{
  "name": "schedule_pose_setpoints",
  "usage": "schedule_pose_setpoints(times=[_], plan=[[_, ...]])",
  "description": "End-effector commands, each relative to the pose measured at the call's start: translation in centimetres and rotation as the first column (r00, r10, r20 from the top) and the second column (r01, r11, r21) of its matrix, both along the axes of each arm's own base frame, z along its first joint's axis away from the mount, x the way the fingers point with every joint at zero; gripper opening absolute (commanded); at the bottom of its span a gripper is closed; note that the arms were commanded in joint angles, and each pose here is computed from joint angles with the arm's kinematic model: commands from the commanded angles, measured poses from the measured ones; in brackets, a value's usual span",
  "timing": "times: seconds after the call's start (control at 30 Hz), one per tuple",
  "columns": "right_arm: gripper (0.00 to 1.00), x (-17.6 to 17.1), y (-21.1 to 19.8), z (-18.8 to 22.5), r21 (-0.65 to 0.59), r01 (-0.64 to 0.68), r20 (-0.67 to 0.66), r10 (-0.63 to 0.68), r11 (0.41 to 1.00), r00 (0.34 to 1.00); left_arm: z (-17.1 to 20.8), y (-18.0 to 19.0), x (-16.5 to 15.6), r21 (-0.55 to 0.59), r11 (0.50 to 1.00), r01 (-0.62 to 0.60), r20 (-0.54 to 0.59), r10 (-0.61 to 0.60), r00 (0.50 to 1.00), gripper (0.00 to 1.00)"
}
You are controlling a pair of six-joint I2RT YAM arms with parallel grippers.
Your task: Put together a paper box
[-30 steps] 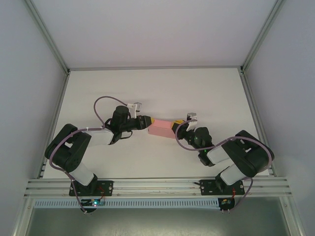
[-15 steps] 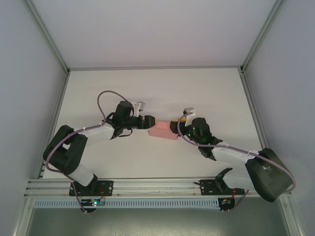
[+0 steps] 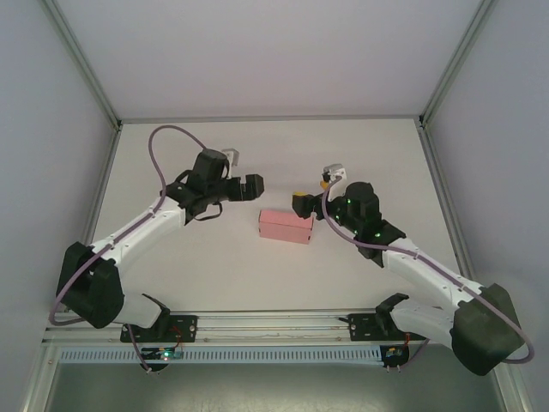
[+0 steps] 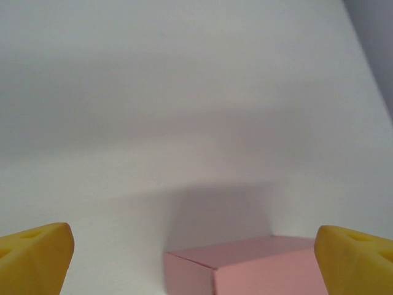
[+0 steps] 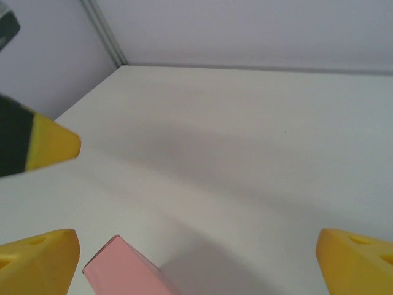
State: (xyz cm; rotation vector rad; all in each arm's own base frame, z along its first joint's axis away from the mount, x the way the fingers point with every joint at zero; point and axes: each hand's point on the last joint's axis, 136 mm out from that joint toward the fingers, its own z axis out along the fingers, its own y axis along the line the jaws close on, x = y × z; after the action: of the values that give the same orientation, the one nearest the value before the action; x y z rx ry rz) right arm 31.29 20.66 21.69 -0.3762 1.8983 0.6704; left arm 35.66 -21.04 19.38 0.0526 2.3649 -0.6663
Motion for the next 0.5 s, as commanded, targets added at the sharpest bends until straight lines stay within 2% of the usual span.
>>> schedule_pose_setpoints(times=[0.0, 0.1, 0.2, 0.27, 0.4, 0.47], plan=[[0.98, -1.4, 1.1, 1.0, -0.118, -0.153, 0.012, 0.155, 0.981, 0.988, -1.3, 5.5, -0.9, 0.241, 0.96, -0.144, -0.05, 0.161, 0.986, 1.0], [0.98, -2.3, 1.7, 1.2, -0.216, -0.259, -0.005, 0.264, 0.941, 0.964, -1.0, 6.0, -1.4, 0.262, 0.957, -0.123, -0.045, 0.14, 0.989, 1.0], [0.98, -4.5, 2.9, 0.4, -0.317, -0.428, -0.045, 0.437, 0.846, 0.898, -1.1, 5.9, -1.7, 0.235, 0.964, -0.123, -0.031, 0.134, 0.99, 1.0], [0.98, -6.3, 3.5, -0.4, -0.383, -0.535, -0.075, 0.552, 0.753, 0.831, -1.5, 5.5, -1.9, 0.2, 0.974, -0.108, -0.03, 0.116, 0.993, 1.0], [0.98, -7.5, 3.6, -1.9, -0.506, -0.603, -0.101, 0.652, 0.617, 0.752, -2.3, 5.9, -2.5, 0.212, 0.971, -0.11, -0.043, 0.122, 0.992, 1.0], [0.98, -7.5, 3.6, -2.2, -0.54, -0.612, -0.1, 0.677, 0.578, 0.729, -2.6, 6.5, -2.7, 0.236, 0.964, -0.124, -0.047, 0.139, 0.989, 1.0]])
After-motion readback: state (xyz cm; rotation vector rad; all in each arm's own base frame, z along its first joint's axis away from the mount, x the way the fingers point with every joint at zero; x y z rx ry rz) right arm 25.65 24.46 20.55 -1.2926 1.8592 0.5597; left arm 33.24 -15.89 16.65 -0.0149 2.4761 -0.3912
